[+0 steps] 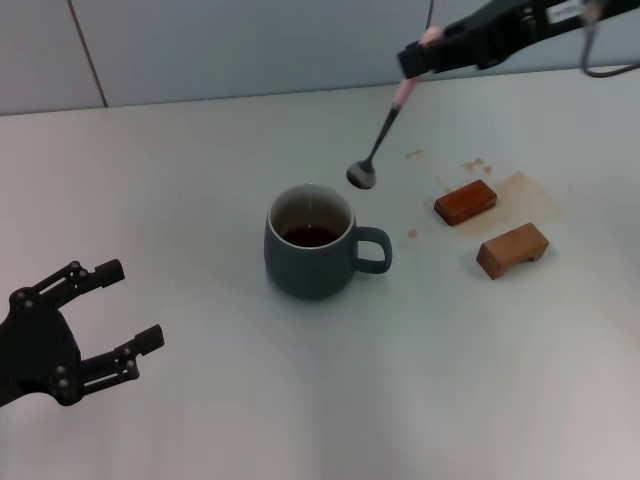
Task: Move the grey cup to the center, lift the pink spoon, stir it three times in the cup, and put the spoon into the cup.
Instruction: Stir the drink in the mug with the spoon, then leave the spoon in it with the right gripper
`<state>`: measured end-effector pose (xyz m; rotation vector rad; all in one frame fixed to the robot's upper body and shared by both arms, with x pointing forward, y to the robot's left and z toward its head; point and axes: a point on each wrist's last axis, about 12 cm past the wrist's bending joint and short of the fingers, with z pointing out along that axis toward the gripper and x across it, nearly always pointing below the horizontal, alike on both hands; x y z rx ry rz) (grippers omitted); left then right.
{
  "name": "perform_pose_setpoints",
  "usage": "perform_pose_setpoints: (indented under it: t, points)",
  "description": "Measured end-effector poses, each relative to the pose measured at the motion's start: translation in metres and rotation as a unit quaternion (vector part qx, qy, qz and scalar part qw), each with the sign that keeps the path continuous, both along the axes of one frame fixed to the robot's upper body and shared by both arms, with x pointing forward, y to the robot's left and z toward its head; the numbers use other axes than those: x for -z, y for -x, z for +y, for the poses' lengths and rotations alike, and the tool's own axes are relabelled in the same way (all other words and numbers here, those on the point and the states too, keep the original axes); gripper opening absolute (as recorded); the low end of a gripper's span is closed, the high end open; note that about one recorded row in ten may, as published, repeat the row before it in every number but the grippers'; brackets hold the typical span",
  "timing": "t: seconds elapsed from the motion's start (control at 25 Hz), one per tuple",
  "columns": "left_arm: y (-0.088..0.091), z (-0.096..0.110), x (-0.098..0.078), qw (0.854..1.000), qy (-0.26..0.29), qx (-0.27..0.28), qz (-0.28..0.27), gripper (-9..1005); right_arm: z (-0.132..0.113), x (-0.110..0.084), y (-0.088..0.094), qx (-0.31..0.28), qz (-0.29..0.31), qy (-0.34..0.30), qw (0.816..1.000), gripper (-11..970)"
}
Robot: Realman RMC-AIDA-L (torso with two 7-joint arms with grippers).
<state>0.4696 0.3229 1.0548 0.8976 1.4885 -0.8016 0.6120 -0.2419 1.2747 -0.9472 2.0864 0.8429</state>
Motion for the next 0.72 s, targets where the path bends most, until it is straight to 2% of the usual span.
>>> perform_pose_setpoints:
  t: [0.04, 0.32, 0.72]
  points:
    - [0.000, 0.000, 0.000, 1.000, 0.000, 0.000, 0.000, 862, 0.012, 0.000, -0.003, -0.007, -0.007, 0.014, 1.000, 121]
    - [0.001, 0.001, 0.000, 1.000, 0.000, -0.001, 0.001, 862, 0.042, -0.002, -0.015, -0.011, -0.008, 0.058, 0.998, 120]
    - [0.001, -0.002, 0.002, 1.000, 0.001, -0.002, 0.001, 862, 0.089, 0.012, -0.031, -0.037, 0.011, 0.121, 0.992, 121]
